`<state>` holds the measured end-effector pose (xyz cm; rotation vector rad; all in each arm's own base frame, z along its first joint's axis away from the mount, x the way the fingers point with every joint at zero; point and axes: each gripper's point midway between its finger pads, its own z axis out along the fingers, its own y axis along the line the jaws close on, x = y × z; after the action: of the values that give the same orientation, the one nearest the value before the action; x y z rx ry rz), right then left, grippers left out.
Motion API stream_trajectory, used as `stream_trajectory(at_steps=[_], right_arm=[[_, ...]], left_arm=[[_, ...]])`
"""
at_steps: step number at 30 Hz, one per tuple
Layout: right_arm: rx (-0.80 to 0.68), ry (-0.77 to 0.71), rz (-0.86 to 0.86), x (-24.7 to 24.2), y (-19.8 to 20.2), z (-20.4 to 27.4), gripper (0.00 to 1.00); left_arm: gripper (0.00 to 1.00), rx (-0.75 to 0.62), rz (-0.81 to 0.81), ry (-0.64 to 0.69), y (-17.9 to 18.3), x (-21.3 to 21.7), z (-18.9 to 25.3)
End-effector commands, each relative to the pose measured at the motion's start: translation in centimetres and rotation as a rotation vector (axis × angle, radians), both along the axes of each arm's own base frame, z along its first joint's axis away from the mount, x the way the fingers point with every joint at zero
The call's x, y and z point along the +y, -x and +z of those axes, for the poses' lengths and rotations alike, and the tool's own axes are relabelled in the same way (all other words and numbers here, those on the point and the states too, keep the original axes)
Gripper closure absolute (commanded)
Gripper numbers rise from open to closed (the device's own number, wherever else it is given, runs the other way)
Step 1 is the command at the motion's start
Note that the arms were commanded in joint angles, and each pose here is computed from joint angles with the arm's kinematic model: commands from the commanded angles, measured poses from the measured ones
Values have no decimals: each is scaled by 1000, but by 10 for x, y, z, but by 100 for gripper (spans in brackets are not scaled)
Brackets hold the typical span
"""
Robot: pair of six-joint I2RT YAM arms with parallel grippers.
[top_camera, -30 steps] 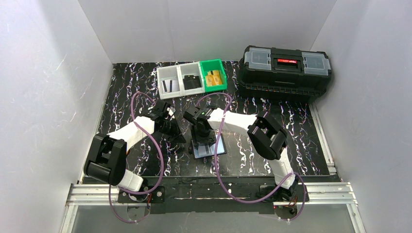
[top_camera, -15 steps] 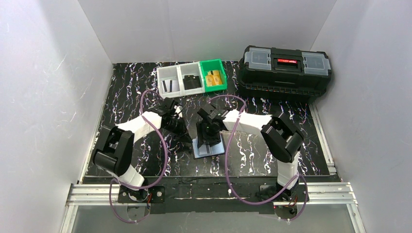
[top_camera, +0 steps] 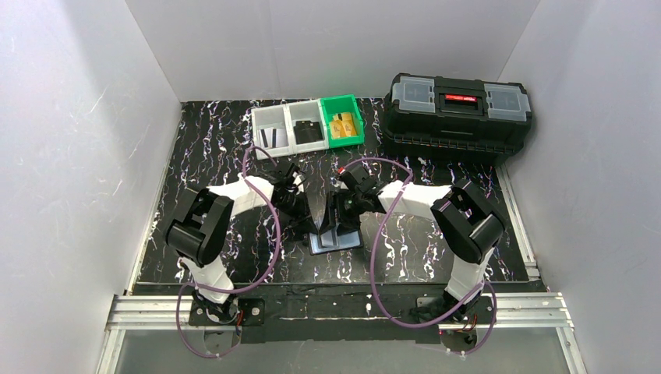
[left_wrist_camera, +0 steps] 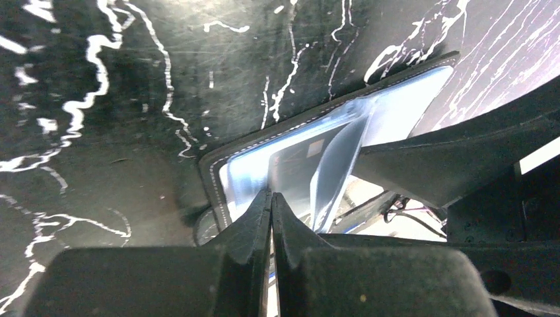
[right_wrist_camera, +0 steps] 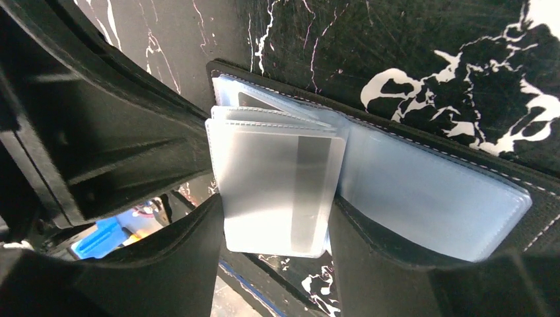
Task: Take the credit cards out of the card holder
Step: Remove the credit card from the card holder.
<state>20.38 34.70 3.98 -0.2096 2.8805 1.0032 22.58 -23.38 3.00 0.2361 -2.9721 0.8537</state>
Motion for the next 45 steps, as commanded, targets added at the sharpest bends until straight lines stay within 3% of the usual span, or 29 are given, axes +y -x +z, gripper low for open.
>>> stream_trajectory(at_steps=[1, 14, 18, 32, 37, 45], right_arm=[[22, -71, 17, 3, 7, 8, 44], [-14, -157, -8, 1, -3, 49, 12], [-38, -167, -32, -7, -7, 63, 7], [-86, 52, -191, -75, -9, 48, 7], [-110, 69, -215, -86, -6, 53, 13], [-26, -76, -127, -53, -1, 57, 34]], left_arm=[[100, -18, -13, 57, -3, -18, 11], [100, -36, -30, 97, -5, -34, 20], [100, -46, -34, 119, -7, -40, 27], [100, -36, -109, 131, -4, -75, 27], [100, -43, -112, 112, -7, -77, 28], [100, -167, -86, -103, -12, -26, 38]])
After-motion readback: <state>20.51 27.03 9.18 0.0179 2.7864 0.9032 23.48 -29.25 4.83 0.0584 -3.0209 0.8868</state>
